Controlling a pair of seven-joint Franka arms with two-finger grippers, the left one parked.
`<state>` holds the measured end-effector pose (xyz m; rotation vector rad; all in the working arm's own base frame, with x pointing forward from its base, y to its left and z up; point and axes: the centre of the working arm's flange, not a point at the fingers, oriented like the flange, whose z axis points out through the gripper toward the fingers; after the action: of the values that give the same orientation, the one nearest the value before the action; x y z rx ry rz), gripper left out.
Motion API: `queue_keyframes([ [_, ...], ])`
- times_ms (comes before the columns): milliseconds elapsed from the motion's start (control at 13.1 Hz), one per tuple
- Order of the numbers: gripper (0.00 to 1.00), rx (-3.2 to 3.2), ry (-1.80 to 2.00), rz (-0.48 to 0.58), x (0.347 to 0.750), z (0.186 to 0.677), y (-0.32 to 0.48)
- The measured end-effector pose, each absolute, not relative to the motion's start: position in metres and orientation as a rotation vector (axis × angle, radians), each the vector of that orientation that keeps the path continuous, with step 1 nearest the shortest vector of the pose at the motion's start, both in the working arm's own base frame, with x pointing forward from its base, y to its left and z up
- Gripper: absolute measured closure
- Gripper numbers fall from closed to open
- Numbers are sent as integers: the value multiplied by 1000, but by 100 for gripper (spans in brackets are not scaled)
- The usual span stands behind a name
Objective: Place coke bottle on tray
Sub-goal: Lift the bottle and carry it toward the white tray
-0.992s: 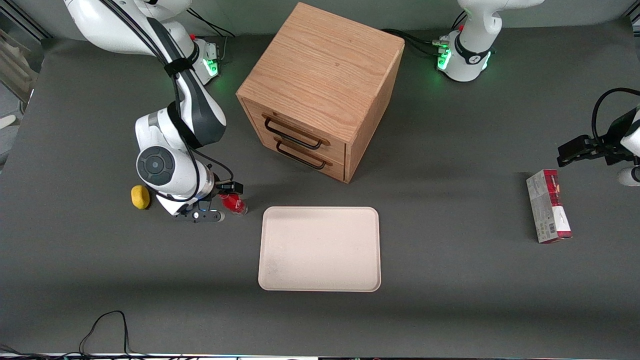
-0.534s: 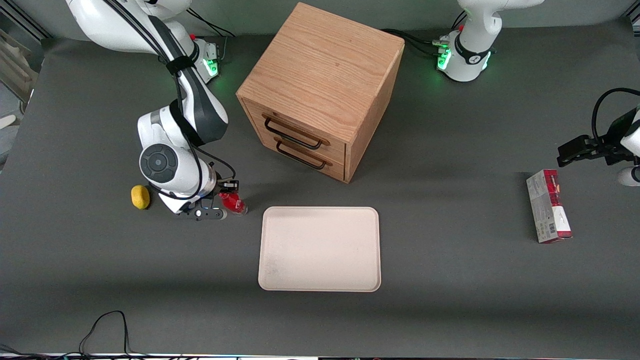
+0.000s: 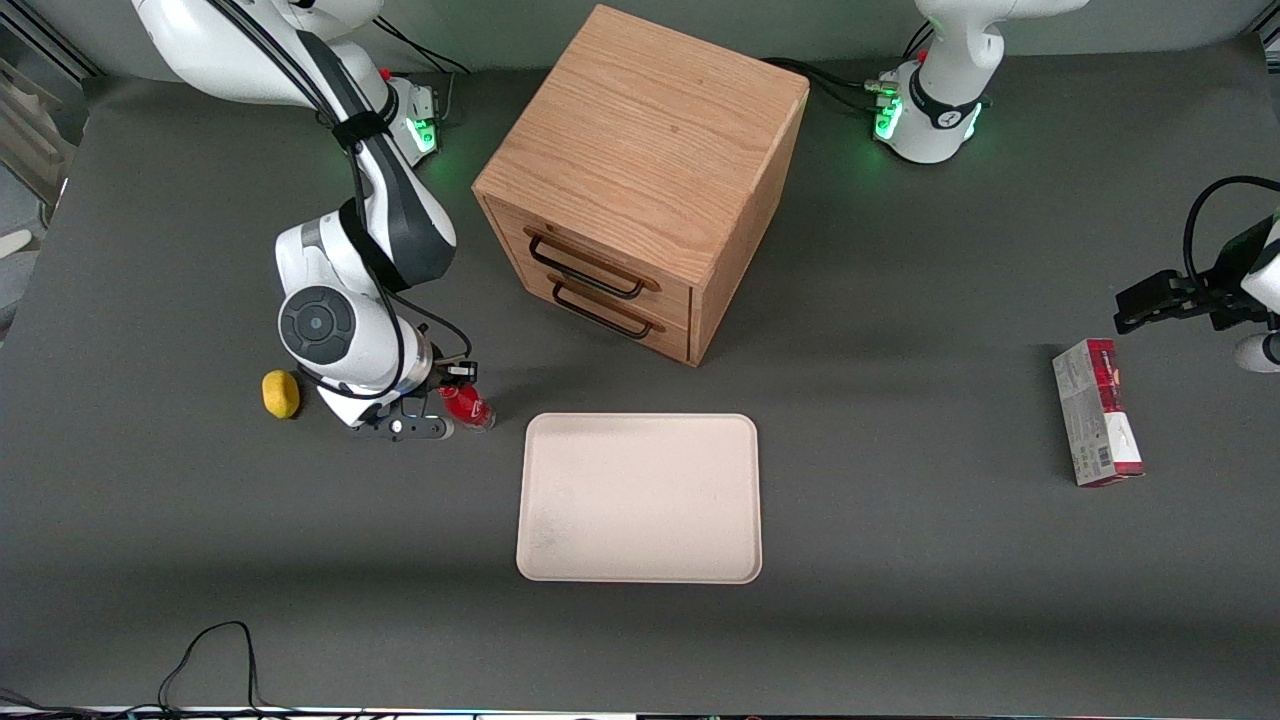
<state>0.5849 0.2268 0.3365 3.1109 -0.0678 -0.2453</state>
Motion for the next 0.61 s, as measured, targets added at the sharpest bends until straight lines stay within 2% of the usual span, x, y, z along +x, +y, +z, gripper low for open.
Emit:
queue_keyframes([
  [229,69,3111,-75,-249,595,384,225],
  [610,69,3099,-106,-279,598,545,205],
])
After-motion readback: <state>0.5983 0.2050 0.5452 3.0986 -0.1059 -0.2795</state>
